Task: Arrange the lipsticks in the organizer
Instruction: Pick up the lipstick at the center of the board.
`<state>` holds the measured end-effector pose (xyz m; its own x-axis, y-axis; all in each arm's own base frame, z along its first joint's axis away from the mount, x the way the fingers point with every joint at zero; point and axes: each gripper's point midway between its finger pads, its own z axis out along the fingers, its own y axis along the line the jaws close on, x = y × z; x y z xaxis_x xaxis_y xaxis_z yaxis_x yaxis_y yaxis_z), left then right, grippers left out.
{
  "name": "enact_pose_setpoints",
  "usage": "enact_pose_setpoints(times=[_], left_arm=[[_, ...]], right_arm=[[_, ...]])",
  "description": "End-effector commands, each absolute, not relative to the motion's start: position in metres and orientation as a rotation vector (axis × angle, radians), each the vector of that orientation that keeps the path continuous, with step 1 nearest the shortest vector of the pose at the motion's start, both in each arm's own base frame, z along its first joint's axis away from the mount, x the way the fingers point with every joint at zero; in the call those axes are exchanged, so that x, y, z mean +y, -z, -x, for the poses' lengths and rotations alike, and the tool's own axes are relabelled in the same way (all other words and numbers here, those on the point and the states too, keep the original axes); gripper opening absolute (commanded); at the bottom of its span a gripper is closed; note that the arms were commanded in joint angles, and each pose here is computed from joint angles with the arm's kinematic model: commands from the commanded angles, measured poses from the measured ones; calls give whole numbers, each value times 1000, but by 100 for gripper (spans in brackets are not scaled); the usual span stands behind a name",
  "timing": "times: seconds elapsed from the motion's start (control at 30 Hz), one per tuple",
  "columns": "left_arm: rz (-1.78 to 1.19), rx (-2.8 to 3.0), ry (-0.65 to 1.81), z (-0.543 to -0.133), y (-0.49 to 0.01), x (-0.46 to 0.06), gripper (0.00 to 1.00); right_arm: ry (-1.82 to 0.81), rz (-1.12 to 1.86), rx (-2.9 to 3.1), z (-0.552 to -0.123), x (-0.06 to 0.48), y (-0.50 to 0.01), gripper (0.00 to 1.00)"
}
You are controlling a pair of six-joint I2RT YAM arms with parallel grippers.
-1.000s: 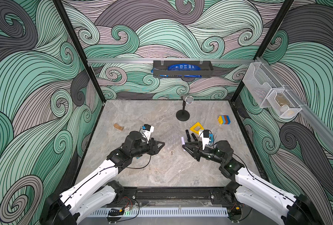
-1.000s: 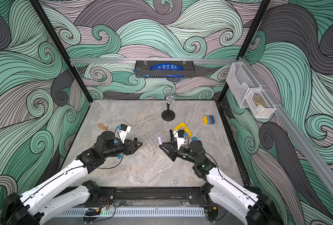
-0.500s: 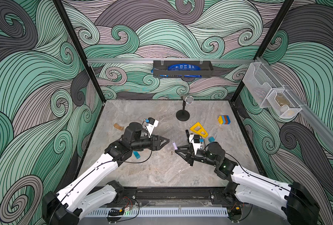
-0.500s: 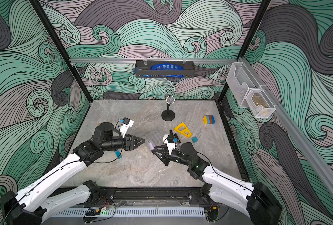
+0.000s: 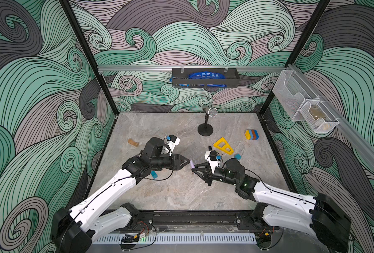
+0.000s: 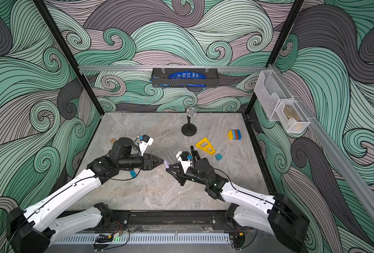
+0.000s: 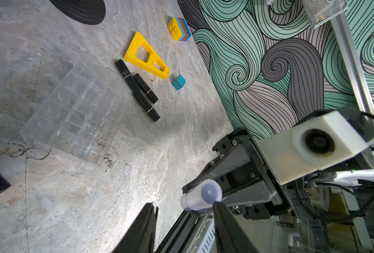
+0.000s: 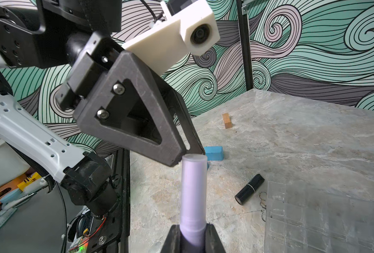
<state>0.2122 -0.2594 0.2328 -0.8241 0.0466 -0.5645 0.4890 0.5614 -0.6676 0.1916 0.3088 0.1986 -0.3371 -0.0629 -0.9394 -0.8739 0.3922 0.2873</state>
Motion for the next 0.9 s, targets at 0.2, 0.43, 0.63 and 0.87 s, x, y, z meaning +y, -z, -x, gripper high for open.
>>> enact_pose_setpoints(times=[0.2, 0.43, 0.63, 0.87], left_arm=[[-511, 2274, 1206, -209, -246, -267, 42], [-532, 2312, 1224, -208, -236, -274, 28], [-535, 2311, 1222, -210, -236, -275, 23], [-534, 2310, 1201, -211, -236, -273, 11]], right_arm=[[-1075, 858, 1587, -191, 319, -226, 13], [-1061, 869, 1590, -194, 324, -223, 13], [-1061, 871, 1586, -194, 326, -223, 13], [-1066, 857, 1586, -196, 327, -224, 15]])
